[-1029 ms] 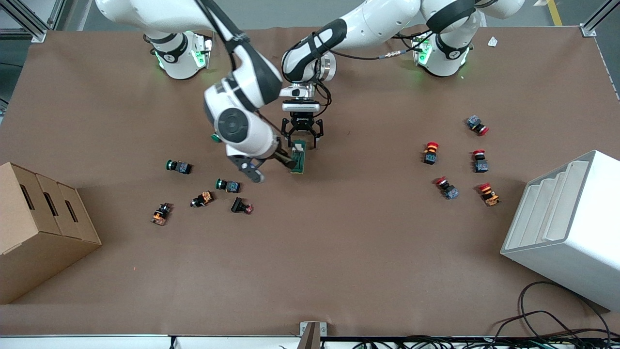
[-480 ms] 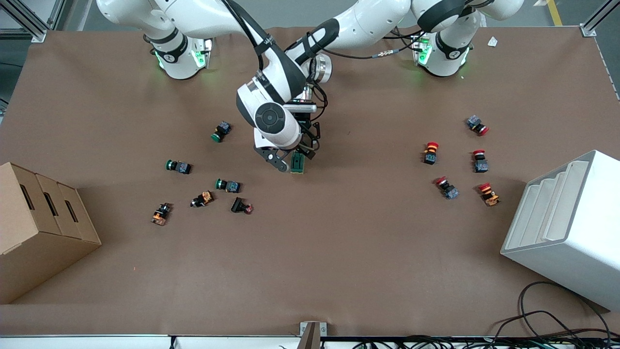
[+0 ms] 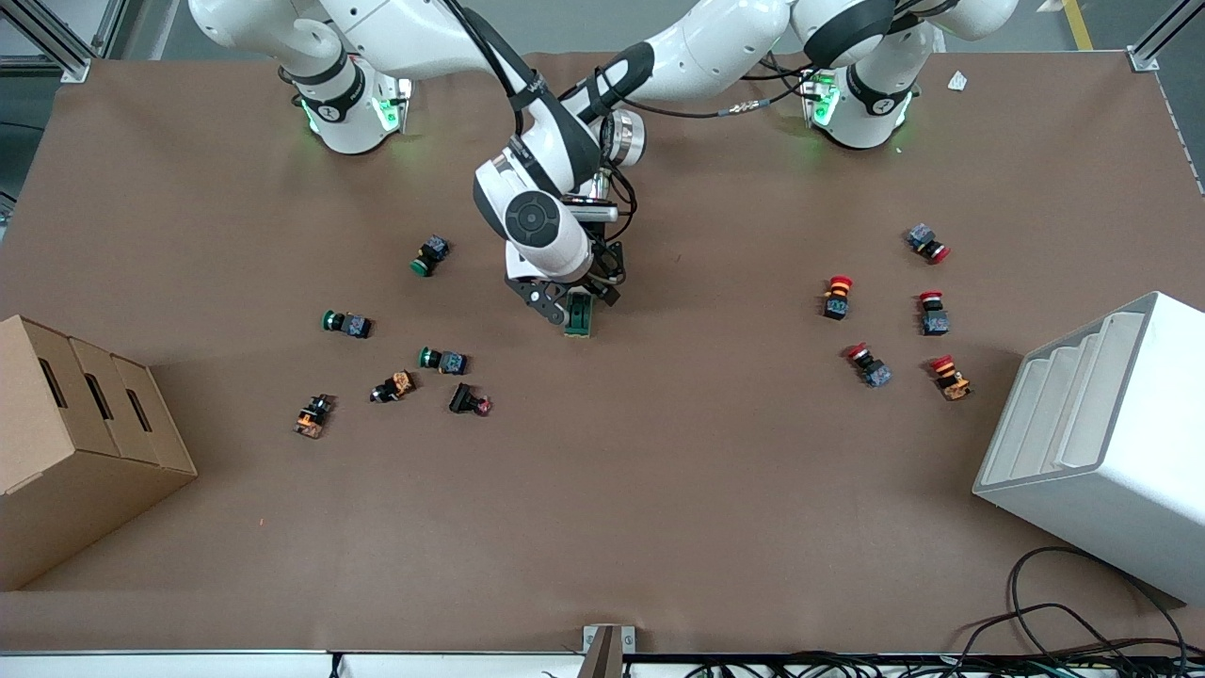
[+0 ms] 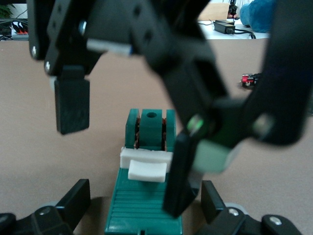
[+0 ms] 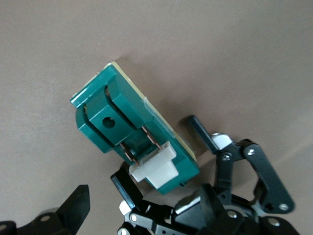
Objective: Close load switch with both arms
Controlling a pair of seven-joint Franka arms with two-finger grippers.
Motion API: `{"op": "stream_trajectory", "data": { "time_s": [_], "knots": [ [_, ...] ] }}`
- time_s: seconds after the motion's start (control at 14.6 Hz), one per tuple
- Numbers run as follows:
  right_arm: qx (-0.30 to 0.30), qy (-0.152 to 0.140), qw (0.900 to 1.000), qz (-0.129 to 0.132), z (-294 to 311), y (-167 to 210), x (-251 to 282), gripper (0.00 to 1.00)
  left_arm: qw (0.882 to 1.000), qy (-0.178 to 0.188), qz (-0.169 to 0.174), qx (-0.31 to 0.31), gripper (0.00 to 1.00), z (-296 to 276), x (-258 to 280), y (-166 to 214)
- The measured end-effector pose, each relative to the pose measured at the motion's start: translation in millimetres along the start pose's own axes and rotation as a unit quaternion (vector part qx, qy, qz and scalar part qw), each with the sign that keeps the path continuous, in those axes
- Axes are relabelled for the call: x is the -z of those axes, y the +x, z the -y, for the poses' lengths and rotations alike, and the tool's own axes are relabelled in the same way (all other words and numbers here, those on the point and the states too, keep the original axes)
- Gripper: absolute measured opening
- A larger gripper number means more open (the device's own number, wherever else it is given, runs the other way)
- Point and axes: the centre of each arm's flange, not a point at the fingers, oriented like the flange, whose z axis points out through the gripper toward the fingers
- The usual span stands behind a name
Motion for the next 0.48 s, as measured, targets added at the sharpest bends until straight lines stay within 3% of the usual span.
{"op": "stream_trajectory", "data": {
  "time_s": [0.48],
  "knots": [
    [-0.011, 0.03, 0.999, -0.01, 8.3, 0.1, -14.6, 1.0, 1.0, 0.001, -0.003, -0.001, 1.0, -0.3, -0.1, -0.9]
  ]
}}
